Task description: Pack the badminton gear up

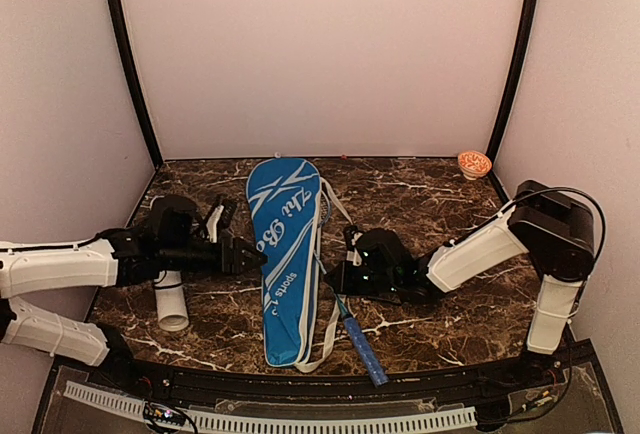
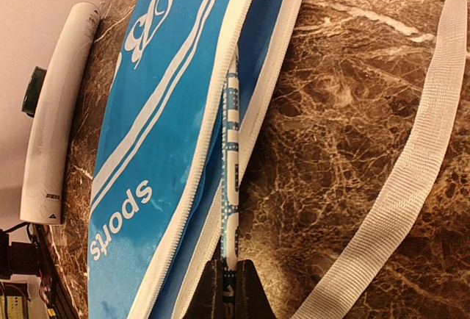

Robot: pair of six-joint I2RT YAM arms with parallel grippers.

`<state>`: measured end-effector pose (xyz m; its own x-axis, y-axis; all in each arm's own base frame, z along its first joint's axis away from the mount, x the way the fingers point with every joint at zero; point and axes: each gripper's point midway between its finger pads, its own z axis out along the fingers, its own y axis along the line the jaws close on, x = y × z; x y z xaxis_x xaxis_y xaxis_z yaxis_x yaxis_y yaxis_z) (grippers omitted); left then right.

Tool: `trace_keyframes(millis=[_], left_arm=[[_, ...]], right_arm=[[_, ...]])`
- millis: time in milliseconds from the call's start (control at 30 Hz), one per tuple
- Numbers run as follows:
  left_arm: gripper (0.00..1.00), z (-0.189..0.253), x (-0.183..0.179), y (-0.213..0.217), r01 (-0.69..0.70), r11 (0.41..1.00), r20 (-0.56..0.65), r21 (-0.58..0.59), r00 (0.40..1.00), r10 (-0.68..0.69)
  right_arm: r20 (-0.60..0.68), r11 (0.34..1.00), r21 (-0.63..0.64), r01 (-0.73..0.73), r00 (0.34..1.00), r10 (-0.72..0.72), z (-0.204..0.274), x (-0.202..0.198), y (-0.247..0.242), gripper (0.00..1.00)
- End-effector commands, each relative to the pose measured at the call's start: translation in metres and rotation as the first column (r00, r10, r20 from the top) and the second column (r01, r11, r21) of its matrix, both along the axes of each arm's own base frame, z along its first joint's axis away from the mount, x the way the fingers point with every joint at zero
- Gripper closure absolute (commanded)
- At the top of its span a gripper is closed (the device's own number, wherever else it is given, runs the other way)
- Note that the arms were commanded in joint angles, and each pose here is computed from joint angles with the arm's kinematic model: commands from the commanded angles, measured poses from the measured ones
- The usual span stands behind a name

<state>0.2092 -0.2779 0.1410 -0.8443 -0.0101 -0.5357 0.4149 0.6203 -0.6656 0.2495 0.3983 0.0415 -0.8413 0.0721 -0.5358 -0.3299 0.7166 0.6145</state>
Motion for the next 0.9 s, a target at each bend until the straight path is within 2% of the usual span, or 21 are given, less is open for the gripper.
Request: trace_keyframes(millis=[0,233,400,600,633,767,867], left_arm=[[0.45,-0.017,0.057,0.049,-0.236,0.971,-0.065,0.048,0.969,0.239],[0.55,-0.032,0.127,0.057,-0.301,0.952,-0.071,0.058,0.95,0.305],[0.58,-0.055,0.154,0.05,-0.293,0.952,-0.085,0.087,0.95,0.301],[0.58,-0.086,0.169,0.04,-0.242,0.958,-0.143,0.154,0.954,0.264],[0.6,-0.089,0.17,0.037,-0.228,0.961,-0.148,0.153,0.957,0.251],[0.78,-0.096,0.169,0.019,-0.15,0.977,-0.154,0.148,0.973,0.173],[0.85,-0.1,0.163,-0.006,-0.058,0.984,-0.148,0.168,0.985,0.084]], right_arm=[[0.031,0.995,0.094,-0.015,0.999,0.012,0.021,0.003,0.02,1.0],[0.03,0.995,0.1,-0.017,0.999,0.014,0.022,0.002,0.02,1.0],[0.026,0.994,0.107,-0.02,1.0,0.017,0.022,0.001,0.021,1.0],[0.031,0.992,0.119,-0.028,0.999,0.025,0.024,-0.003,0.024,1.0],[0.03,0.992,0.12,-0.03,0.999,0.027,0.023,-0.004,0.024,1.0],[0.027,0.99,0.138,-0.028,0.999,0.024,0.027,-0.009,0.026,1.0],[0.029,0.988,0.154,-0.028,0.999,0.024,0.033,-0.016,0.028,1.0]])
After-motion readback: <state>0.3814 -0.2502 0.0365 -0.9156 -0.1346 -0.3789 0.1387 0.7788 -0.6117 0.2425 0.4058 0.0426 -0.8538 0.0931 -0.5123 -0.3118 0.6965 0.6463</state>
